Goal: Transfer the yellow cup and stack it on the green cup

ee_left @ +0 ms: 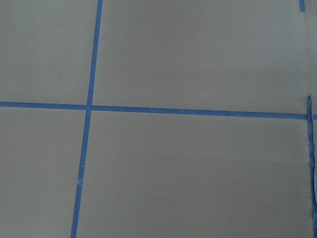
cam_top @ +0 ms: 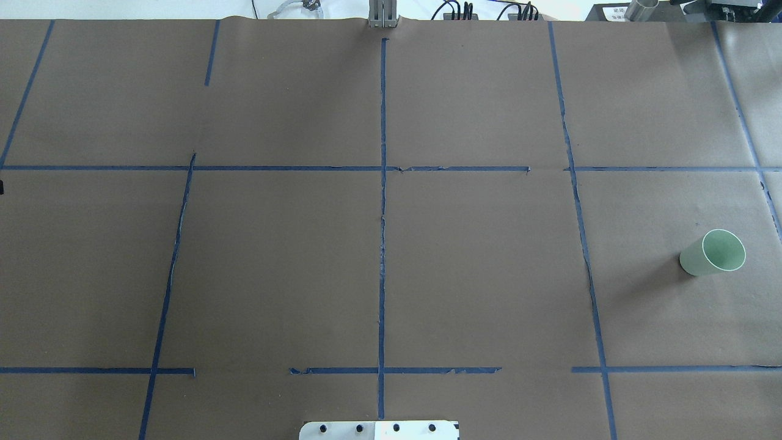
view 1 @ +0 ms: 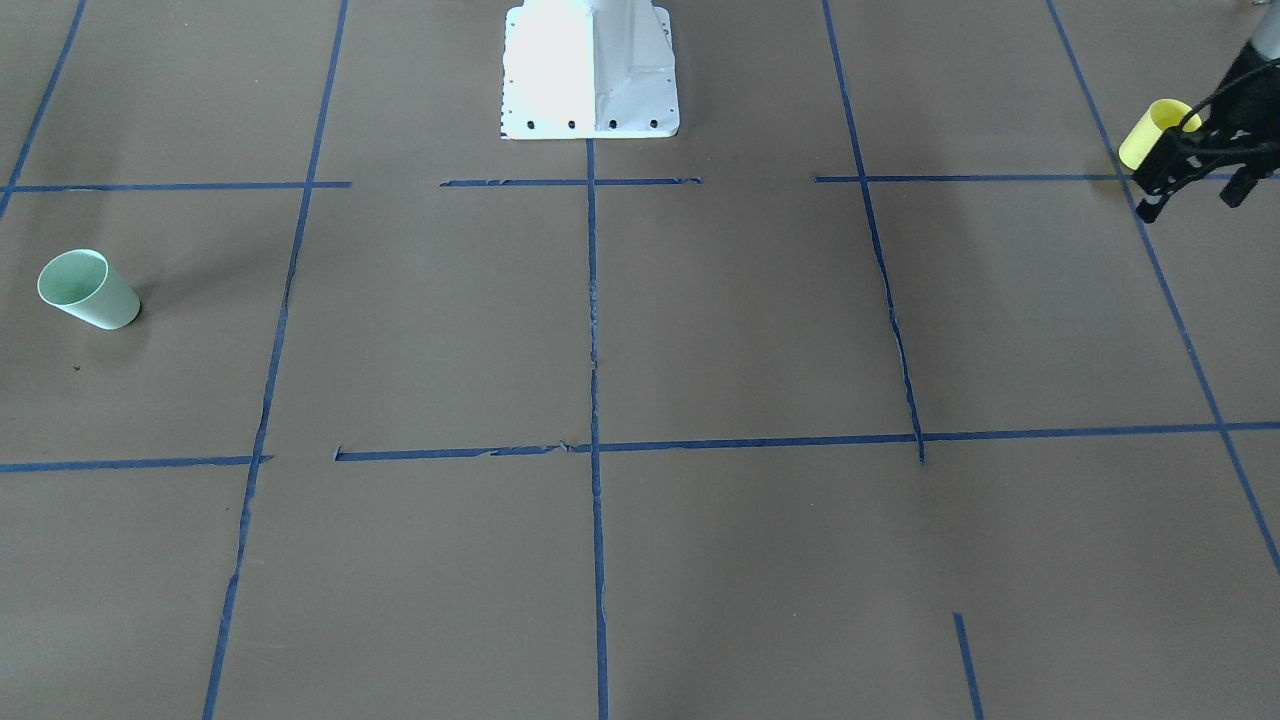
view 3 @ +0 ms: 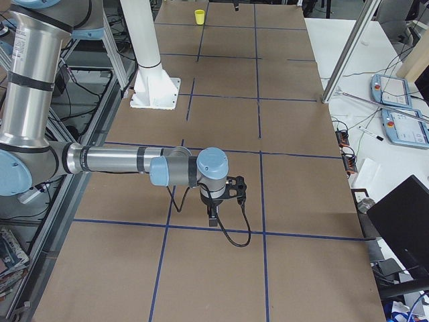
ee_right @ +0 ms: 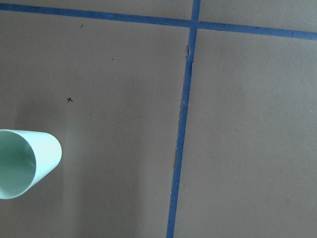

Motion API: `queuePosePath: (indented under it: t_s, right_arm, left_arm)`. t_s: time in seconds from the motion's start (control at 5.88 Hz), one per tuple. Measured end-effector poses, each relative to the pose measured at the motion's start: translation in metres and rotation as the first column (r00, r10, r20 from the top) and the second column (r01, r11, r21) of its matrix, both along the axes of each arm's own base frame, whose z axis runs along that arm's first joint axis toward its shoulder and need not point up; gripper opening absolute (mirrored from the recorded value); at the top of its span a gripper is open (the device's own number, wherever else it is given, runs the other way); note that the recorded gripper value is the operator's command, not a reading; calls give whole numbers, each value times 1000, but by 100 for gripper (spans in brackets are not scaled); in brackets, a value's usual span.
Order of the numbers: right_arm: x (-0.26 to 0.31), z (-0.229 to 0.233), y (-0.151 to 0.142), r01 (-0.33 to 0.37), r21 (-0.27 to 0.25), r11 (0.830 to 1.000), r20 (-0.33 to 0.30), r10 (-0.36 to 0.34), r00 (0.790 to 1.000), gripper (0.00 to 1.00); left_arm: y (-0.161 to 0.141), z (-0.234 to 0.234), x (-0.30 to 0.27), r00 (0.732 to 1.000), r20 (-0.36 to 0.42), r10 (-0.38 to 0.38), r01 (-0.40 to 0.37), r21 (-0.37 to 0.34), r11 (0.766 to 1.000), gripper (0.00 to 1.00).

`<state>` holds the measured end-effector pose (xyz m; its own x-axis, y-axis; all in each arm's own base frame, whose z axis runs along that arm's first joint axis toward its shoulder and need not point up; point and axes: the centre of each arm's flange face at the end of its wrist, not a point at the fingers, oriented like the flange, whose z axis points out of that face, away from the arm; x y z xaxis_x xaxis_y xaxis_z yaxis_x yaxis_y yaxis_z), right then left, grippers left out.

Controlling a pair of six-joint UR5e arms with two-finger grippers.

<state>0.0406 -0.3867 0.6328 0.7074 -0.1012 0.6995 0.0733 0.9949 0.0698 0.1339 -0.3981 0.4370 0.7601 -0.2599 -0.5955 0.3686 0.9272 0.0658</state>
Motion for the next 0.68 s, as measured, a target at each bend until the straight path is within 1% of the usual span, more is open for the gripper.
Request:
queuePosePath:
  t_s: [0.17,0.34,0.51,0.68]
  right_arm:
    - [0,0,0,0,1,1000,1,0,1000,100]
    - [0,0,0,0,2,1000,1,0,1000,100]
    - [0,0,0,1,1,1000,1,-1,1000,100]
    - [0,1,0,1,0,1000,1,-1,1000,100]
  left_arm:
    - [19,0,42,990,55,-129,131,-24,991,100]
    - [44,13,81,959,129,-254,262,-49,964,100]
    - [72,31,113,906,216,-364,385,-67,920,100]
    - [103,47,141,823,295,-486,525,-64,849,100]
